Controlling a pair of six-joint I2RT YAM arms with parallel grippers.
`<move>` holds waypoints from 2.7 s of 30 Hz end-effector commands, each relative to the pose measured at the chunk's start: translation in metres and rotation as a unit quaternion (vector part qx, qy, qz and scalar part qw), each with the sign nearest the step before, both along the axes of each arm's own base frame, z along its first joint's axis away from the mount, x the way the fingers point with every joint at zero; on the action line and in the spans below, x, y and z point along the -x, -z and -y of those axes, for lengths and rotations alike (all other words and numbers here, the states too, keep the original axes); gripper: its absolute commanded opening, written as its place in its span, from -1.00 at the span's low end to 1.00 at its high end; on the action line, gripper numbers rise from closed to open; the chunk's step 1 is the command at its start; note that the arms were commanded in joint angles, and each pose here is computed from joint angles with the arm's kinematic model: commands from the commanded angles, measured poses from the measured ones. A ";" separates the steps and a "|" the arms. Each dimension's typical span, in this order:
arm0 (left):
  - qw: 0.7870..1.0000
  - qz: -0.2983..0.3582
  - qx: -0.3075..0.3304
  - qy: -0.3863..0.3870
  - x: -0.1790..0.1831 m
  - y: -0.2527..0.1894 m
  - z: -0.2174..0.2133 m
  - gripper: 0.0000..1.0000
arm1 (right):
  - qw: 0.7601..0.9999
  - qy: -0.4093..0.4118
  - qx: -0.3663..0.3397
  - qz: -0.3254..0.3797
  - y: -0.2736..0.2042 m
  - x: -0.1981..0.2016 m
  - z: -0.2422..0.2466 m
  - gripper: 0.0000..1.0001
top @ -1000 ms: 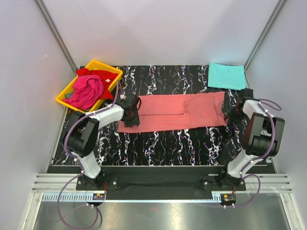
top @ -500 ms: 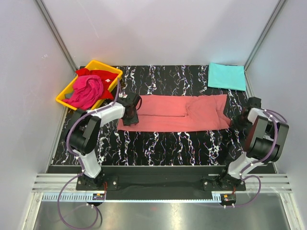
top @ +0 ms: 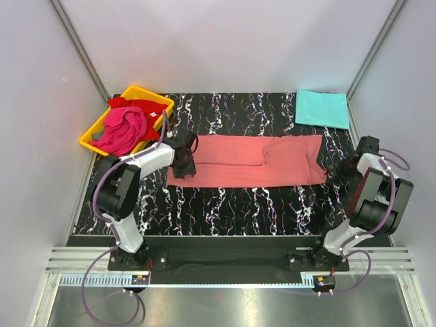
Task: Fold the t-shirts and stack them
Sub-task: Fold the tshirt
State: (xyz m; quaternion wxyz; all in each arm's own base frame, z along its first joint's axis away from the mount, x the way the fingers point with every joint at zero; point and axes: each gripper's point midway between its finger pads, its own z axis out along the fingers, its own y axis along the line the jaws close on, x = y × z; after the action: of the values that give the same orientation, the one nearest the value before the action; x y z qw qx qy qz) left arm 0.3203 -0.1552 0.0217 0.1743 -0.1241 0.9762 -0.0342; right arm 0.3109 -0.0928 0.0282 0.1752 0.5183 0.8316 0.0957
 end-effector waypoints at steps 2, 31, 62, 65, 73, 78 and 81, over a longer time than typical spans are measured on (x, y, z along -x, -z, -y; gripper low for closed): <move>0.998 0.043 0.035 0.022 -0.019 -0.045 0.017 -0.15 | 0.995 -0.070 0.008 0.069 -0.043 -0.021 -0.003 -0.27; 0.998 -0.003 0.026 0.057 -0.023 0.008 0.030 -0.12 | 0.979 -0.182 -0.046 0.085 -0.011 -0.018 -0.037 -0.17; 0.999 0.016 0.041 0.002 -0.022 -0.024 0.006 -0.11 | 0.991 -0.090 0.044 0.091 -0.029 -0.015 0.002 -1.00; 0.998 0.044 0.053 0.005 -0.024 -0.048 0.008 -0.09 | 0.995 -0.071 0.052 0.054 -0.024 -0.006 0.010 -1.00; 0.982 0.072 0.150 0.090 -0.022 -0.075 0.049 -0.02 | 0.995 -0.071 0.030 0.065 -0.029 -0.004 0.000 -0.53; 0.973 0.051 0.187 0.129 -0.018 -0.060 0.066 0.05 | 0.997 -0.034 0.053 0.054 -0.059 -0.002 0.010 -0.30; 0.972 0.029 0.189 0.138 -0.013 -0.045 0.068 0.06 | 0.998 -0.019 0.043 0.047 -0.070 -0.002 0.001 -0.19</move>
State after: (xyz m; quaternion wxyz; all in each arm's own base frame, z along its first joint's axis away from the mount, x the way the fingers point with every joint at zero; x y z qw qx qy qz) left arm 0.3376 -0.2106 0.0764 0.1880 -0.0499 0.9578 -0.2119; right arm 0.3105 -0.0937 0.0702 0.2188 0.4691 0.8498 0.0993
